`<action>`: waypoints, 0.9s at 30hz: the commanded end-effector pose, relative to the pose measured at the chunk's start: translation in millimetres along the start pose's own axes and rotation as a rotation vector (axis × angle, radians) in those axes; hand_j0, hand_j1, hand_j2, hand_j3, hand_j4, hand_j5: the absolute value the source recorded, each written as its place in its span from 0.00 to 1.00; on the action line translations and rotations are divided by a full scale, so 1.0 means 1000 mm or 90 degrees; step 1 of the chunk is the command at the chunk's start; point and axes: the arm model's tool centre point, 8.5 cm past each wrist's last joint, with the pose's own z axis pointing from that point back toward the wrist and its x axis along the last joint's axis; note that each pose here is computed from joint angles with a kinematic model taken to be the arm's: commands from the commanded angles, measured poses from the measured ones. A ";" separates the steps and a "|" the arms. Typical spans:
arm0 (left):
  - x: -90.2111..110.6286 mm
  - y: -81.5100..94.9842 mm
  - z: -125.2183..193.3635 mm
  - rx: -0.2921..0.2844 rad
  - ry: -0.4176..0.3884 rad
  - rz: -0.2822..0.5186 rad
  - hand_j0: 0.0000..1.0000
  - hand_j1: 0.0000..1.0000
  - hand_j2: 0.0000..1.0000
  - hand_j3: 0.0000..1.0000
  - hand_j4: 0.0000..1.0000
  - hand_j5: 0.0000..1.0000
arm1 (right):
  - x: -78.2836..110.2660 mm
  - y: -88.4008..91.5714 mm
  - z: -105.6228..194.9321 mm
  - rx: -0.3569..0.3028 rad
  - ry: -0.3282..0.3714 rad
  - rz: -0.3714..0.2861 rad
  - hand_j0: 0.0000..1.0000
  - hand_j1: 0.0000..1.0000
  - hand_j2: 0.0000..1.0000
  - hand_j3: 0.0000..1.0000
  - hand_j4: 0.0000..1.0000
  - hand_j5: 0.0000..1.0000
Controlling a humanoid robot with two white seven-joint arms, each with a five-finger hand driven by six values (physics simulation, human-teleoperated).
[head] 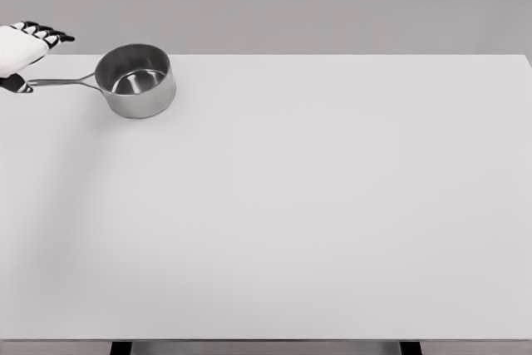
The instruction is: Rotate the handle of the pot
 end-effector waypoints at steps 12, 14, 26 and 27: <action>-0.006 0.003 0.002 0.008 0.008 0.002 1.00 1.00 1.00 1.00 1.00 1.00 | 0.000 0.000 0.000 0.000 -0.001 0.000 1.00 1.00 1.00 1.00 1.00 1.00; -0.007 0.003 0.004 0.008 0.010 0.003 1.00 1.00 1.00 1.00 1.00 1.00 | 0.000 0.000 0.000 0.000 -0.001 0.000 1.00 1.00 1.00 1.00 1.00 1.00; 0.013 0.040 0.021 0.131 -0.133 0.059 1.00 1.00 1.00 1.00 1.00 1.00 | 0.000 0.000 0.000 0.000 0.000 0.000 1.00 1.00 1.00 1.00 1.00 1.00; 0.017 0.043 0.021 0.137 -0.142 0.066 1.00 1.00 1.00 1.00 1.00 1.00 | 0.000 0.000 0.000 0.000 0.000 0.000 1.00 1.00 1.00 1.00 1.00 1.00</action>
